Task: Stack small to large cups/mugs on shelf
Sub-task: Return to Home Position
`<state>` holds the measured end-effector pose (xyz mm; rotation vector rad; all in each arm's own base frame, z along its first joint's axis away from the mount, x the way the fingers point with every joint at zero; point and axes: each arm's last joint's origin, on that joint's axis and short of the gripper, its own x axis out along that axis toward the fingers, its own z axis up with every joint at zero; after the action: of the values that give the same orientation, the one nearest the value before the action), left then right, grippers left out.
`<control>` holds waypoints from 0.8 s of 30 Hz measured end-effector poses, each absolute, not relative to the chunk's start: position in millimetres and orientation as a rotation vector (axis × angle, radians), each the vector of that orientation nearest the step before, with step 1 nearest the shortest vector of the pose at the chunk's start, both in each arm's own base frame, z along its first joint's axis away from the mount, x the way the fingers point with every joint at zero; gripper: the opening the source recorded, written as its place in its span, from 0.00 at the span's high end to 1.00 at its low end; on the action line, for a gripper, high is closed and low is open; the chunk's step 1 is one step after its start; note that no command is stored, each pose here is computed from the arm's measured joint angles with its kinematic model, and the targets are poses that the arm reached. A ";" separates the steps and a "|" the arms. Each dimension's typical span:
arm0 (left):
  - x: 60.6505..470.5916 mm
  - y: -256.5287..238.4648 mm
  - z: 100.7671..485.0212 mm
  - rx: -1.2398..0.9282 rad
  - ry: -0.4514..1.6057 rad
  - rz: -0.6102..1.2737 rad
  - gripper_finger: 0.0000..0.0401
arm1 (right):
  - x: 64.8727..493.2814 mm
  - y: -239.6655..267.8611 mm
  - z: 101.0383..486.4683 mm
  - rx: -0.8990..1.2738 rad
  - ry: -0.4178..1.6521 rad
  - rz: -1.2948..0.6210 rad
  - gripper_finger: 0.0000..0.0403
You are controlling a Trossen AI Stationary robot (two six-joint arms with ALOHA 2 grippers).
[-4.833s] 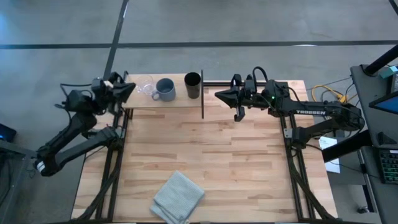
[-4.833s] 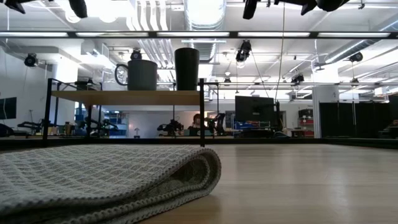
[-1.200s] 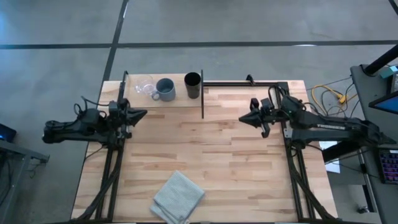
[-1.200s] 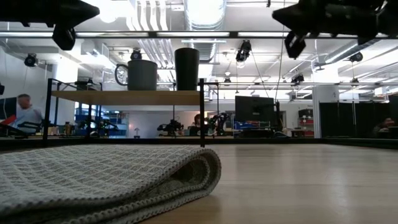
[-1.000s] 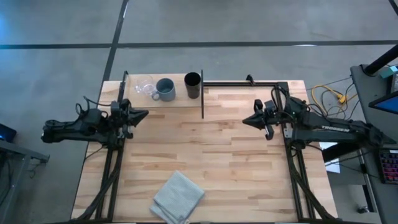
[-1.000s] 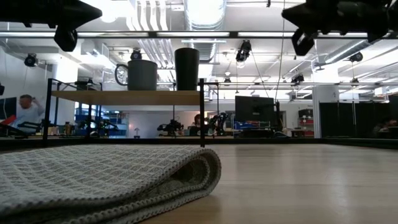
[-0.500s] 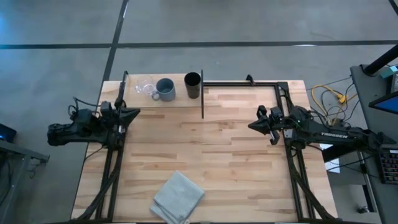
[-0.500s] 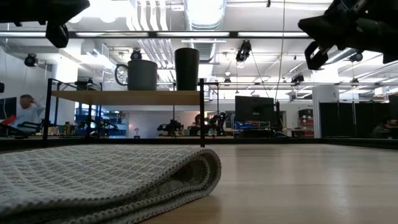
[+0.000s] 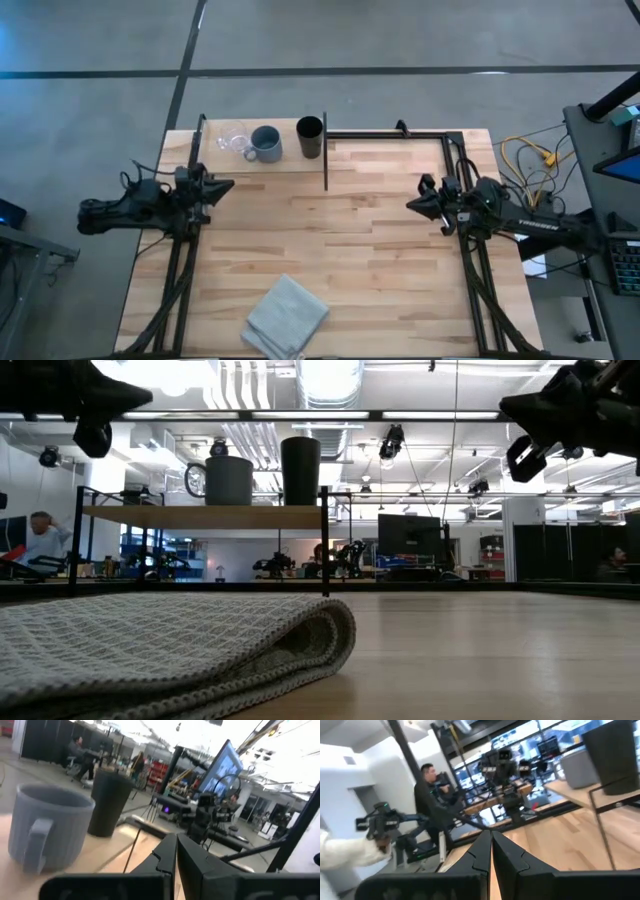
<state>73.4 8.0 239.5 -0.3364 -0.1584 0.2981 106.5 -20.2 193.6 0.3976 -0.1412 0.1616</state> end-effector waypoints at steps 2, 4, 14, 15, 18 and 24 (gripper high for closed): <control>75.2 8.1 235.1 -0.347 -0.147 0.307 1.00 | 105.2 -20.8 188.9 0.400 -0.152 0.125 0.98; 77.3 8.3 230.7 -0.342 -0.132 0.317 1.00 | 104.5 -21.3 185.9 0.398 -0.159 0.103 0.98; 84.9 8.5 205.4 -0.333 -0.064 0.345 1.00 | 105.0 -21.4 179.9 0.370 -0.102 0.090 0.98; 85.9 8.5 202.4 -0.332 -0.058 0.346 1.00 | 105.0 -21.4 179.5 0.371 -0.098 0.089 0.98; 89.5 8.2 192.9 -0.334 -0.062 0.338 1.00 | 105.2 -21.4 178.0 0.377 -0.083 0.088 0.98; 95.5 4.8 173.0 -0.335 -0.006 0.227 1.00 | 105.3 -21.4 177.9 0.377 -0.082 0.088 0.98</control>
<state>95.5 4.8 173.0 -0.3348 -0.0058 0.2272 105.3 -21.4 177.9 0.3771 -0.0815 0.0879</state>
